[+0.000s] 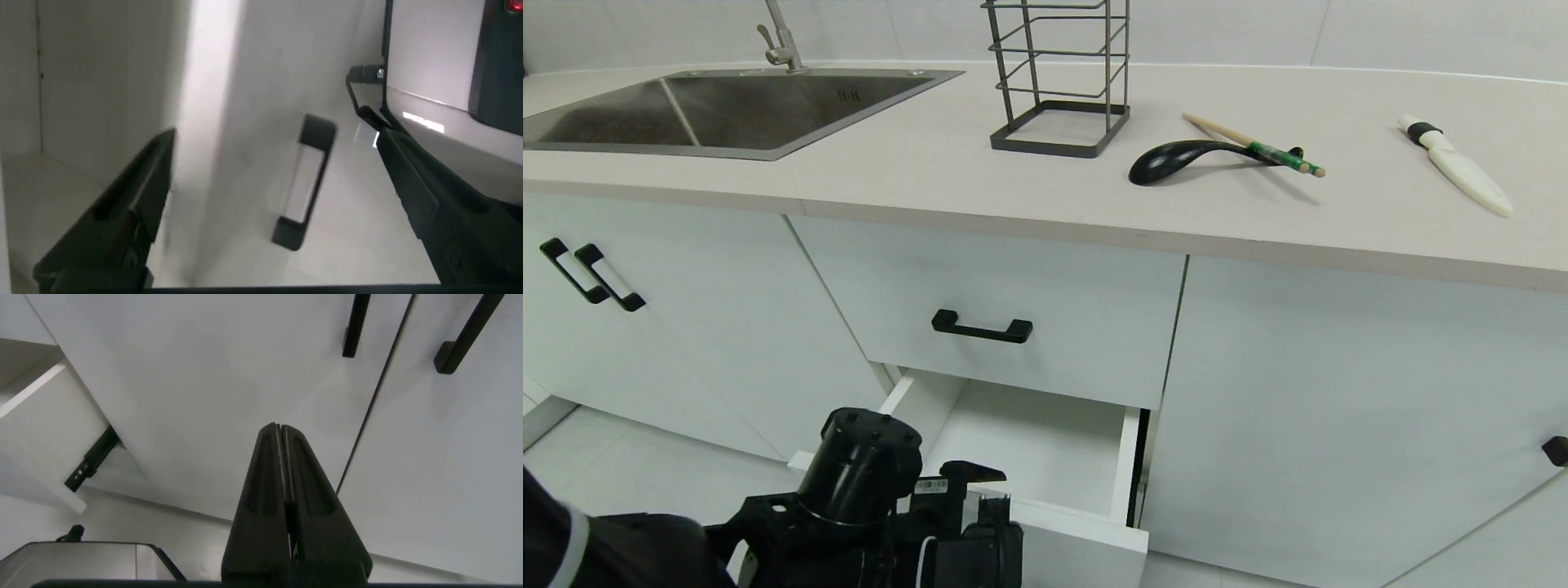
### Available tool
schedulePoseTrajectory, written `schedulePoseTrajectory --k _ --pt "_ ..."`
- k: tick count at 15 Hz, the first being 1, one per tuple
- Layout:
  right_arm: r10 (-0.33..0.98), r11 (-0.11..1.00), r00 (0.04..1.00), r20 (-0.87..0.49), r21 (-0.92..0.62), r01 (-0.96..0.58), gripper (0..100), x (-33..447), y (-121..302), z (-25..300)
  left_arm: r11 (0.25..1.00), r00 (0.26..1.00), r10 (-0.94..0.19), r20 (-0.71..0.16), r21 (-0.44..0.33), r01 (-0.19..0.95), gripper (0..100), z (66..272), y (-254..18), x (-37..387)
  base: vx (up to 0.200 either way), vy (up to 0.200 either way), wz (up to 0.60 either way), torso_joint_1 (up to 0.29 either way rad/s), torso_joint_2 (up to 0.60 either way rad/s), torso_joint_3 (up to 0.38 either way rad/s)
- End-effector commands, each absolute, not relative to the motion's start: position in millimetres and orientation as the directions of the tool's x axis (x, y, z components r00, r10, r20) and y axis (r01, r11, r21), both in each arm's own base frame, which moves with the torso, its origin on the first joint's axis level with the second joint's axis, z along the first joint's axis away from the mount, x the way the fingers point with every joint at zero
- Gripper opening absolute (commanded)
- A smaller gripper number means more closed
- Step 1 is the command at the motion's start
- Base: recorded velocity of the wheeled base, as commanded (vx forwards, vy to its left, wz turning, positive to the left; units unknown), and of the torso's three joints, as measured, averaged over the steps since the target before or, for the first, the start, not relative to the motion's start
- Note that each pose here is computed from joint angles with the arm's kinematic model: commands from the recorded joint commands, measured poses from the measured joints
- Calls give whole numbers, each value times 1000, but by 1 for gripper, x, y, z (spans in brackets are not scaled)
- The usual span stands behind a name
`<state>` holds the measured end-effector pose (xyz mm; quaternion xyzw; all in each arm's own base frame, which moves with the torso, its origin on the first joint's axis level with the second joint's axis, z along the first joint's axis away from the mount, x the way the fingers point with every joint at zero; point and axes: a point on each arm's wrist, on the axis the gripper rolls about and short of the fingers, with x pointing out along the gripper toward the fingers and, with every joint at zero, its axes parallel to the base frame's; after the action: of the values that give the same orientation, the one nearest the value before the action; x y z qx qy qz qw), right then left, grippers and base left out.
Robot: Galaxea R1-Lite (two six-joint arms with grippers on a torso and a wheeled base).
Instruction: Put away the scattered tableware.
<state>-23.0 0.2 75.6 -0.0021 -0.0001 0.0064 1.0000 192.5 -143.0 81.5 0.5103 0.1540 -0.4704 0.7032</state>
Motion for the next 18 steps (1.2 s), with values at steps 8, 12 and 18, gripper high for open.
schedulePoseTrajectory --k 8,12,18 --pt "14 1000 1000 -2 -5 -14 0 -23 0 76 20 498 -515 -697 571 820 100 84 -113 145 0 0 0 0 0 0" --pt "14 1000 1000 -2 -5 -14 0 -23 0 76 16 488 -530 -694 567 824 100 84 -110 140 0 0 0 0 0 0" --pt "14 1000 1000 -2 -5 -14 0 -23 0 76 21 470 -576 -669 563 826 100 87 -98 123 0 0 0 0 0 0"
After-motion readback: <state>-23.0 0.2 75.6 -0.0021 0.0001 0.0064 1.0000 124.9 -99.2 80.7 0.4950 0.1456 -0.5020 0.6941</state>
